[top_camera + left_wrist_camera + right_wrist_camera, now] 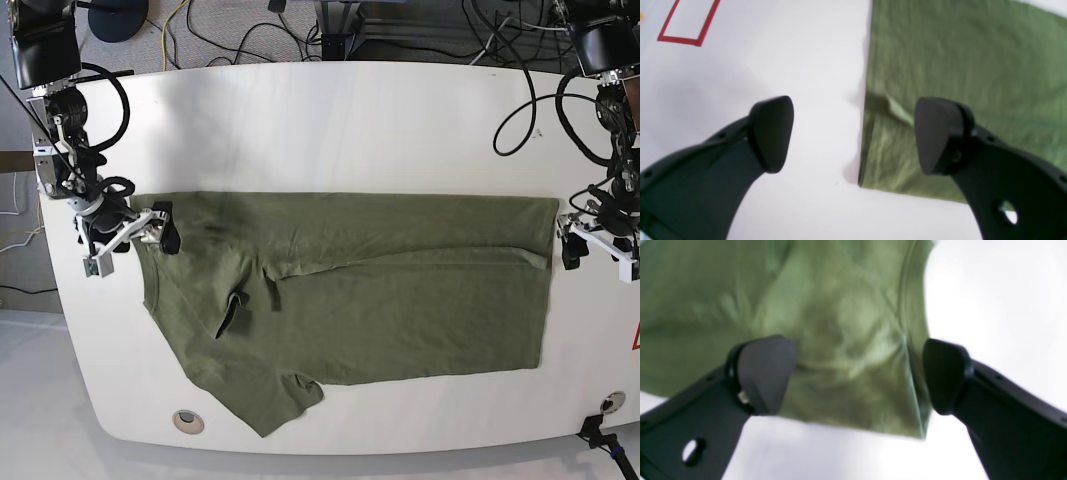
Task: Fold the T-shirt properly
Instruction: 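Release the folded edge and raise both grippers, then grasp the folded edge with both grippers and drag it back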
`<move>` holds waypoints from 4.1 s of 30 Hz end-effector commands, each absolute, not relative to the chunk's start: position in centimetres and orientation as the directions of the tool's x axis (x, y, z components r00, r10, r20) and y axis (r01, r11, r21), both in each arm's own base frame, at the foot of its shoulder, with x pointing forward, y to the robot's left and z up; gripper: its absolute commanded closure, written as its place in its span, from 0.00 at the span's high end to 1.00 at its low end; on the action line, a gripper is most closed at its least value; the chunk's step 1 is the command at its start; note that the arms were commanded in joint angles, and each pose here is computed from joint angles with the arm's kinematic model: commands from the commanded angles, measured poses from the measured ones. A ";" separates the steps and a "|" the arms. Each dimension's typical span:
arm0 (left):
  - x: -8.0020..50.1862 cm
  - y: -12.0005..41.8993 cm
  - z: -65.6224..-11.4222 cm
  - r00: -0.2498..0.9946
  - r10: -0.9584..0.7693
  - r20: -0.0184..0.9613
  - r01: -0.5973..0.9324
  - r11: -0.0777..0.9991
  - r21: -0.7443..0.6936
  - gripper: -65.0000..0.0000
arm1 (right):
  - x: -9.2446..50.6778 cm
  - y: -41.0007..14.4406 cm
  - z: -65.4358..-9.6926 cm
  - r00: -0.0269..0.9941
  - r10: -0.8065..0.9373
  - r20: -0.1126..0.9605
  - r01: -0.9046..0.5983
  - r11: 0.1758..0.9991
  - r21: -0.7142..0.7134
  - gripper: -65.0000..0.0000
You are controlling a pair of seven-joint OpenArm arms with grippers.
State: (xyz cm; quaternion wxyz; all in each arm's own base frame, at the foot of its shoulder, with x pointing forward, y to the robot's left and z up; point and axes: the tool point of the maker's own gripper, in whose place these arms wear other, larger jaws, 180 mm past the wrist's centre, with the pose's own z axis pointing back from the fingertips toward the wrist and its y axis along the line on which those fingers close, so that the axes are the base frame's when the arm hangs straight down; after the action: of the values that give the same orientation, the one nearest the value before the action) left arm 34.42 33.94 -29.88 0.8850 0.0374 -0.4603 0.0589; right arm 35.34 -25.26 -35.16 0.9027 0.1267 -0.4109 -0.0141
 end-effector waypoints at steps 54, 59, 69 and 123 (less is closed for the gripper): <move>32.4 31.6 -39.2 0.732 0.038 0.680 -0.057 0.998 0.006 0.79 | 30.8 -24.4 -43.0 0.695 -0.191 0.693 0.025 0.970 0.242 0.00; 32.4 31.6 -39.3 0.733 0.038 0.679 -0.058 0.998 0.006 0.37 | 30.8 -24.3 -43.1 0.695 -0.193 0.693 0.026 0.969 0.245 0.00; 31.7 31.7 -39.8 0.745 0.037 0.666 -0.058 0.998 0.009 0.14 | 30.8 -24.3 -43.1 0.695 -0.193 0.693 0.026 0.969 0.245 0.00; 13.0 33.1 -39.7 0.887 -0.203 0.414 0.142 0.974 0.174 0.56 | 12.3 -22.6 -41.3 0.812 -0.126 0.570 0.003 0.977 0.212 0.47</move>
State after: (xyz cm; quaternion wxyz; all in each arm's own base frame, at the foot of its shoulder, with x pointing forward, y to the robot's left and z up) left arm 12.07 31.79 -40.89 0.9733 0.0510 -0.2073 -0.0838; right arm 12.27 -22.57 -41.80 0.9464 0.1011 -0.3037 -0.0425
